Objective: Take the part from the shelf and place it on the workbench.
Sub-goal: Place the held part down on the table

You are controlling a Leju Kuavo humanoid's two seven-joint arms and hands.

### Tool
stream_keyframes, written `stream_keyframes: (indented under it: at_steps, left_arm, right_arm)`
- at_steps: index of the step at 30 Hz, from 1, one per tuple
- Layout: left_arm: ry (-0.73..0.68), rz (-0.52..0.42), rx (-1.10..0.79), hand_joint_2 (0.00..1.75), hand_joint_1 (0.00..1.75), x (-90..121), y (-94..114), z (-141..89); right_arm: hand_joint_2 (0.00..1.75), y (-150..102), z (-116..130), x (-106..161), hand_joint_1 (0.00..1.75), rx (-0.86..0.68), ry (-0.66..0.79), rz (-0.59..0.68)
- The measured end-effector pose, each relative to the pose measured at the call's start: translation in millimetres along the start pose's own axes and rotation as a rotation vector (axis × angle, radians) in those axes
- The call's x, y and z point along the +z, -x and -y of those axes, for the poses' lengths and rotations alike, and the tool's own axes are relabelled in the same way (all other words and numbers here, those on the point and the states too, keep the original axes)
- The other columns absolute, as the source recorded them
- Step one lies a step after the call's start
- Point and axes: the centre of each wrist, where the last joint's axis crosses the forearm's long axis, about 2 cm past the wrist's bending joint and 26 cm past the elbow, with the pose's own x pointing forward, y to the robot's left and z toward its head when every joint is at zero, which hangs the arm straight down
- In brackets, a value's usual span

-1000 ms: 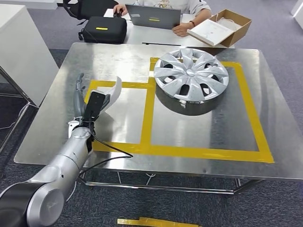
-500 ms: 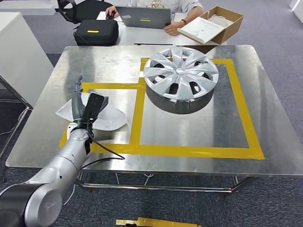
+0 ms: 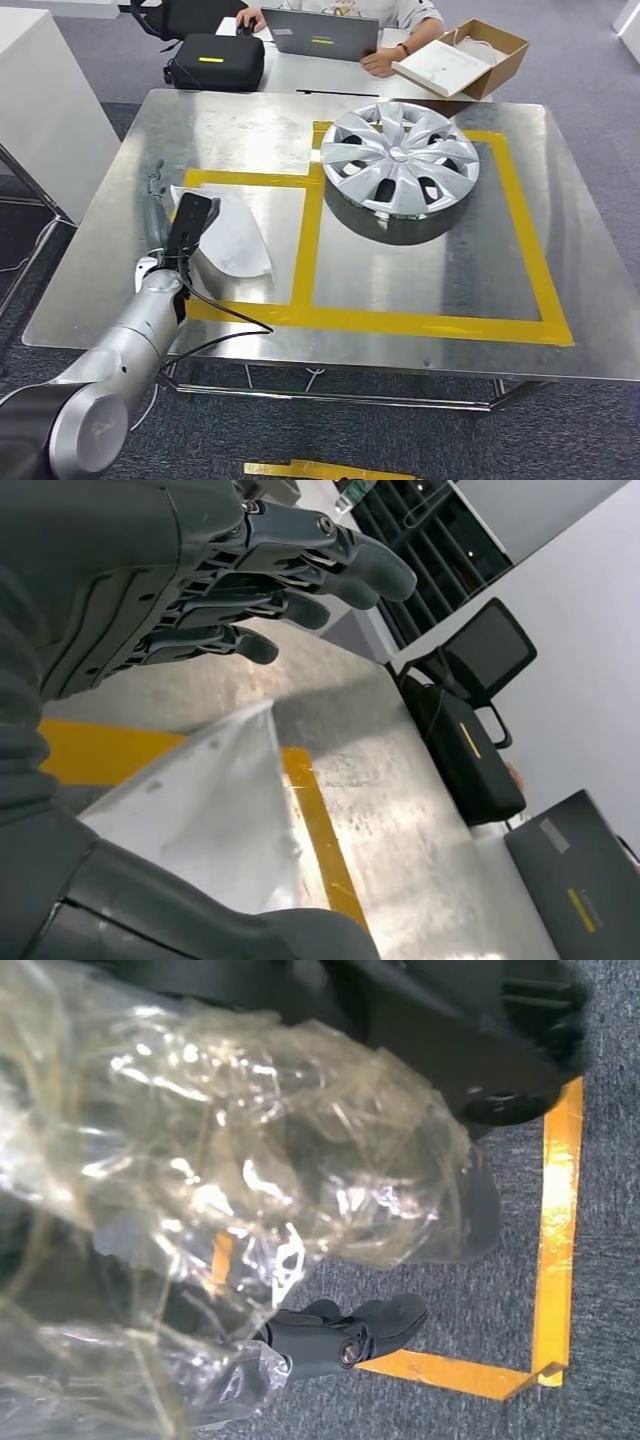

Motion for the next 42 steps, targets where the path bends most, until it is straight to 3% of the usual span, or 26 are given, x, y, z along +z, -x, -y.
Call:
stream_keyframes:
  at_steps: [4, 10, 19, 42]
  left_arm:
    - [-0.044, 0.043, 0.033, 0.00, 0.00, -13, -12, 1]
    - [-0.102, 0.179, 0.030, 0.00, 0.00, -42, -53, 8]
    - [-0.101, 0.300, 0.051, 0.00, 0.00, -53, -93, 23]
    - [-0.023, 0.447, 0.093, 0.00, 0.00, -30, -139, 57]
  right_arm:
    - [0.00, -1, 0, 0, 0.00, 0.001, 0.003, -0.001]
    - [0.00, -2, 0, 0, 0.00, 0.005, 0.007, -0.002]
    - [0.00, -2, -2, 0, 0.00, 0.004, 0.004, -0.001]
    - [0.00, -4, -5, 0, 0.00, -0.006, 0.012, 0.003]
